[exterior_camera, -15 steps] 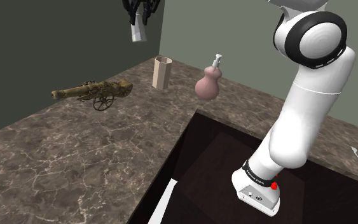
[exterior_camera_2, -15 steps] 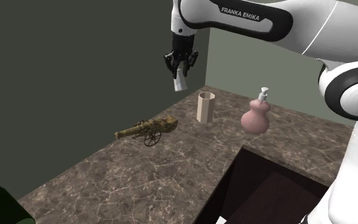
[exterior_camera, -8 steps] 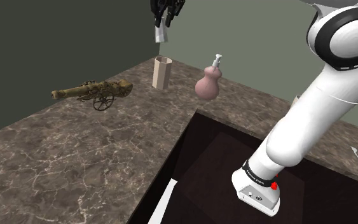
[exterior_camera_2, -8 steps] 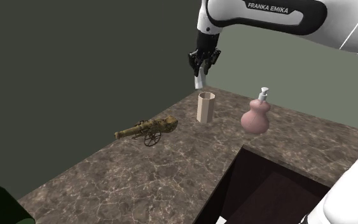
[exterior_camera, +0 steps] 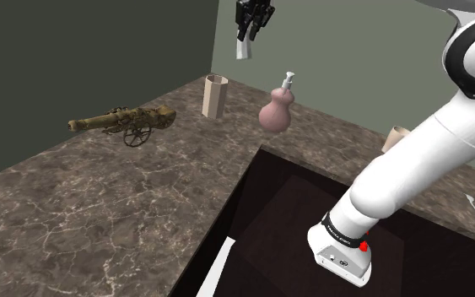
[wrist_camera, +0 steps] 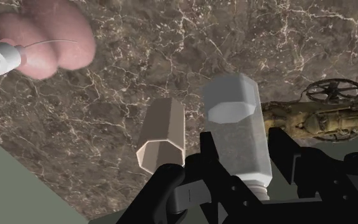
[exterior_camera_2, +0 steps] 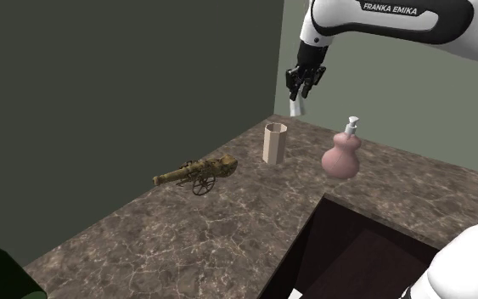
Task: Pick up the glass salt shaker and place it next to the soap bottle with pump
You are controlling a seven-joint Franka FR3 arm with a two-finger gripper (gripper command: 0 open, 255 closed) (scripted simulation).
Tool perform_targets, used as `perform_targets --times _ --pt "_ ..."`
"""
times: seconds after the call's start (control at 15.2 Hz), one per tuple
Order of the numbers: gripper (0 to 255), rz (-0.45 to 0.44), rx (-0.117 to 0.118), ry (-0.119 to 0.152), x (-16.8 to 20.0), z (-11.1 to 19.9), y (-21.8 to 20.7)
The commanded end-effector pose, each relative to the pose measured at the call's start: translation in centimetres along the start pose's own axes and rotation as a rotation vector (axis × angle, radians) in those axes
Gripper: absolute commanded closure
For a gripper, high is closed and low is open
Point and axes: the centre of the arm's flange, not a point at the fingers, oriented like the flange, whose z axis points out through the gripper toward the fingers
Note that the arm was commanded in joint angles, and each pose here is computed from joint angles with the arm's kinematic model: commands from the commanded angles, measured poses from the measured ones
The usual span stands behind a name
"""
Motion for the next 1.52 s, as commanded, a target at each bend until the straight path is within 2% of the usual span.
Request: perform_targets --times 0.0,1.45 --pt "255 -0.001 0.001 0.000 -0.8 -0.4 2.4" --pt "255 -0.001 0.001 0.000 -8.4 -1.3 30.4"
